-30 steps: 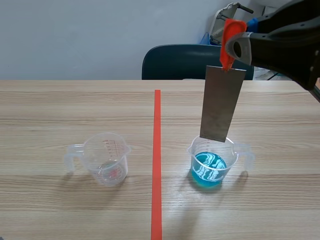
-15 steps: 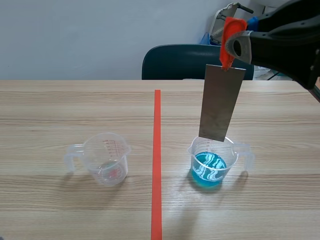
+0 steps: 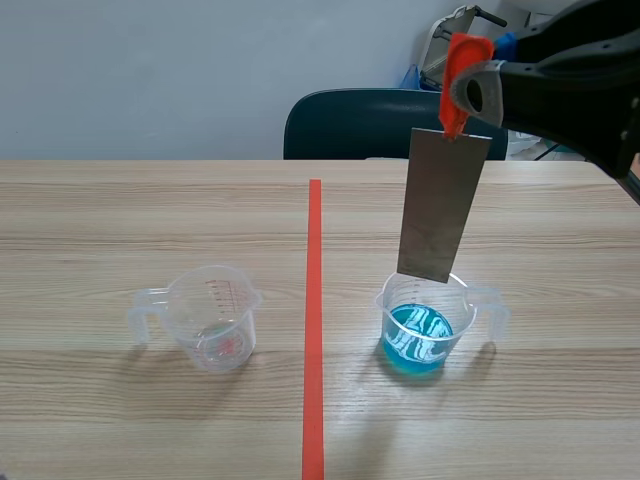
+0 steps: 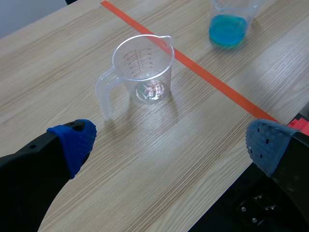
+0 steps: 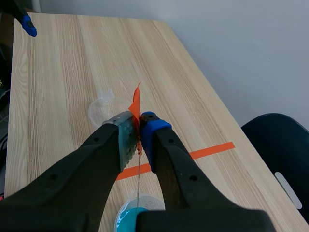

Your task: Do the redox reaction experiment

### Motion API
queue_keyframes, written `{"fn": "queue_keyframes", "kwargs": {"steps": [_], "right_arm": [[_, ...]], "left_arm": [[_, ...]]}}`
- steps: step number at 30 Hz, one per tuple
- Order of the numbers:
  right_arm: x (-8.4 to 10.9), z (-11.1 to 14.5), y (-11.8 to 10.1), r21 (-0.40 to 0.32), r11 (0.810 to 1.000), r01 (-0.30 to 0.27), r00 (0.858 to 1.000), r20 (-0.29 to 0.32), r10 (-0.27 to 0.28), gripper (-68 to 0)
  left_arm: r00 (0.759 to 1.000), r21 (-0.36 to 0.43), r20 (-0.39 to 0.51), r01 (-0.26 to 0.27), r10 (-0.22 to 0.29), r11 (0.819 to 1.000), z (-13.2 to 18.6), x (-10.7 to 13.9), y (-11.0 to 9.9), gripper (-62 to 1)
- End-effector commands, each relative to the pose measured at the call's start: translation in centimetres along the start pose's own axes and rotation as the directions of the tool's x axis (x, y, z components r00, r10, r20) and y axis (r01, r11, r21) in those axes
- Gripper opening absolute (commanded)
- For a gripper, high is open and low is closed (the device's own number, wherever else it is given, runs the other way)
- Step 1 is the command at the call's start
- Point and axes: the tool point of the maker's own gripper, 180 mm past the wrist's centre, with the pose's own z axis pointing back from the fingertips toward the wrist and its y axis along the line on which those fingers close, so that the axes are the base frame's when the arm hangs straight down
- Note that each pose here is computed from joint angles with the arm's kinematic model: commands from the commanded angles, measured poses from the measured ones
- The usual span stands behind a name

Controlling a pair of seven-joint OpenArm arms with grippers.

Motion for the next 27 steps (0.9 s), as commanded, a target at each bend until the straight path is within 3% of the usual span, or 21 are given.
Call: {"fn": "queue_keyframes", "kwargs": {"steps": [1, 5, 8, 13, 16, 23, 27], "right_arm": [[1.2, 0.1, -0.5, -0.013, 1.0, -0.016, 0.999, 0.038, 0.017, -66.9], [1.2, 0.1, -0.5, -0.013, 1.0, -0.016, 0.999, 0.038, 0.017, -66.9], [1.2, 0.1, -0.5, -0.013, 1.0, -0.016, 0.999, 0.038, 0.017, -66.9], [1.2, 0.1, -0.5, -0.013, 1.0, -0.016, 0.999, 0.038, 0.017, -66.9], [1.2, 0.1, -0.5, -0.013, 1.0, -0.016, 0.999, 0.041, 0.017, -66.9], [1.3, 0.1, -0.5, -0.015, 1.0, -0.015, 0.999, 0.048, 0.015, -66.9], [1.3, 0.1, -0.5, -0.015, 1.0, -0.015, 0.999, 0.048, 0.015, -66.9]], "left_arm": [[1.0, -0.01, 0.014, 0.005, -0.005, 1.0, 0.0, 0.4, -0.4, 1.4], [0.999, -0.025, 0.018, 0.033, -0.033, 0.999, 0.0, 0.5, -0.7, -0.4], [0.998, -0.034, 0.034, 0.049, -0.048, 0.998, 0.0, 0.7, -0.9, -20.0], [0.991, -0.055, 0.131, 0.029, -0.022, 0.998, 0.2, 2.5, -1.3, -57.0], [0.977, -0.098, 0.213, -0.006, 0.027, 0.995, 0.2, 4.1, -1.8, -57.7], [0.956, -0.151, 0.293, 0.016, 0.029, 0.988, -2.3, 5.6, -2.6, -57.7], [0.932, -0.191, 0.357, 0.016, 0.054, 0.981, -3.9, 6.7, -3.5, -57.7]]}}
